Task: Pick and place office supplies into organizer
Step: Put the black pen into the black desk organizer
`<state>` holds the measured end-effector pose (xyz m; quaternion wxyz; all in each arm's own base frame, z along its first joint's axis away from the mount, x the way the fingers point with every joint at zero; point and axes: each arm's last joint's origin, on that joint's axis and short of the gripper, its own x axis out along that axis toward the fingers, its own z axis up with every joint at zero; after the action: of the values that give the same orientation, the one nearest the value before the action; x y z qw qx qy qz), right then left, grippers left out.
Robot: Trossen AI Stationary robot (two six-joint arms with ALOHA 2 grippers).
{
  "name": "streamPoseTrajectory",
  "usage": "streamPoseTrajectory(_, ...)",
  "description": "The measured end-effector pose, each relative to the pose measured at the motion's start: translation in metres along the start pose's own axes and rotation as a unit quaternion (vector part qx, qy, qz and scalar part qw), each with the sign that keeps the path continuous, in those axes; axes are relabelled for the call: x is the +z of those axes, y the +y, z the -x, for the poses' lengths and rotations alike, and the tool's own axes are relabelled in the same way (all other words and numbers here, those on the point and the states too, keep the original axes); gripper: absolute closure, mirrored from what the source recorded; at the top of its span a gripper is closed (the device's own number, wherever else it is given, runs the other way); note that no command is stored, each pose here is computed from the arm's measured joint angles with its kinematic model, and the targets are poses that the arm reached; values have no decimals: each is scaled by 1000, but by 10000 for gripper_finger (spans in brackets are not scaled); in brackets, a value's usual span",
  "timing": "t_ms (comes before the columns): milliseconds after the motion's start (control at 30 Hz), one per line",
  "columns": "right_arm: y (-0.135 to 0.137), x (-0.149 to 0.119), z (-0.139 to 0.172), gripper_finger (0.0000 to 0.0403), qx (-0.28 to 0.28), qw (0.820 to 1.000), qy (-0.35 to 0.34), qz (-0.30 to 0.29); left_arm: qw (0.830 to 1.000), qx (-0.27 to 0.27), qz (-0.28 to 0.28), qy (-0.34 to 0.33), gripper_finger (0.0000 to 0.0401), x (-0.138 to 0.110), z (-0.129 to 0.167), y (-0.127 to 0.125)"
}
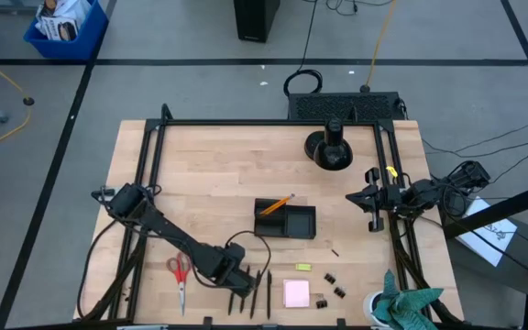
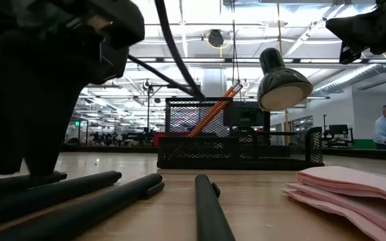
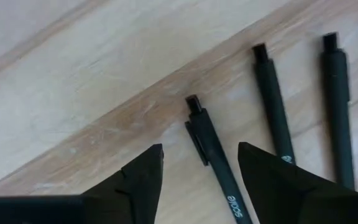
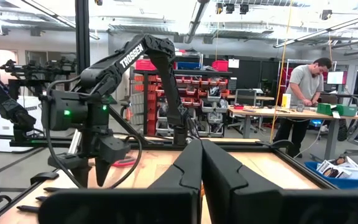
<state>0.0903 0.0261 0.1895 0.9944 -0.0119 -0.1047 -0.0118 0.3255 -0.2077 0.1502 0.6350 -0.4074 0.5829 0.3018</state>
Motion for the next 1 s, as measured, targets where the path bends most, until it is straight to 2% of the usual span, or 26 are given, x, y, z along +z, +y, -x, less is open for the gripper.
streamPoseTrajectory(167, 0, 0, 0, 403, 0, 1000, 0, 0, 999, -32, -12, 2, 210, 0, -9, -1)
streamPoseTrajectory(500, 0, 0, 0, 403, 0, 1000, 0, 0, 998, -9, -68, 7, 246, 1, -18, 1)
streamPoseTrajectory(767, 0, 0, 0, 403, 0, 1000, 0, 0, 995, 24, -100, -4, 306, -2, -19, 7)
streamPoseTrajectory(1000, 0, 0, 0, 403, 0, 1000, 0, 0, 991, 30, -129, -9, 357, -5, -20, 9)
